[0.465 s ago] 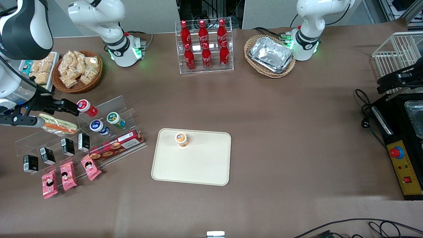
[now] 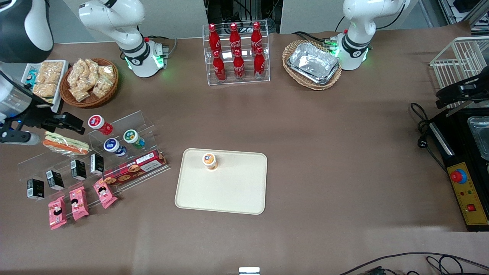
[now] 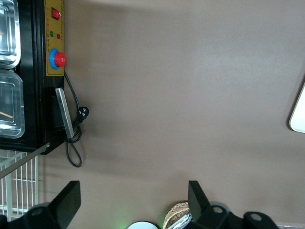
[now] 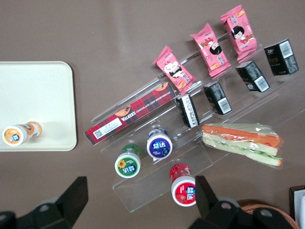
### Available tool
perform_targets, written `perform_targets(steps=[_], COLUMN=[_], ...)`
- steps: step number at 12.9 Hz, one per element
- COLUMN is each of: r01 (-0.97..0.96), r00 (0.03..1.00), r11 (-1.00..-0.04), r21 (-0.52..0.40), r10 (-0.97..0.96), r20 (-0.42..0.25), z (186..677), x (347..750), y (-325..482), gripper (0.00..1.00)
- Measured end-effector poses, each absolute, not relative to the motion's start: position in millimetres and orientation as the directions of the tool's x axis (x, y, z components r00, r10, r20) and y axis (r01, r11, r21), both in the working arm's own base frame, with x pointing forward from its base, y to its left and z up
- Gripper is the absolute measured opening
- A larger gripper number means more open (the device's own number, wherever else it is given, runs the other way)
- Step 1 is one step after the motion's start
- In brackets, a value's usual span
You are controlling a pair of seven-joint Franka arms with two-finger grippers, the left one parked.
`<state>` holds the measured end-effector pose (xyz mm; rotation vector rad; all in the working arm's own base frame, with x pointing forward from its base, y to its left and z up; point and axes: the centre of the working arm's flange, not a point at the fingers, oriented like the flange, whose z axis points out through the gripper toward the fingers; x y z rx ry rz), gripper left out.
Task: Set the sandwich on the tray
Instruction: 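Move the right gripper over the wrapped sandwich on the acrylic rack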
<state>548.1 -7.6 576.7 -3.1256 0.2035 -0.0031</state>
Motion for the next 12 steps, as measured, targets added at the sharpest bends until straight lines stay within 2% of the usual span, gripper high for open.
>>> perform_targets(steps=[4,9,12], r01=[-0.154,-0.225,-0.400], r00=[0.988,0.974,0.916], r11=[-0.988,-0.974,-0.916], r21=[-0.014,-0.016,0.041], r10=[-0.155,-0.225,-0.399], r20=[0.028,0.030,0.035], z=[589.8,590.6,585.3], x=[548.2,546.1,546.6], y=[-22.5,-59.2,-76.8], gripper=[1.00,1.00,1.00])
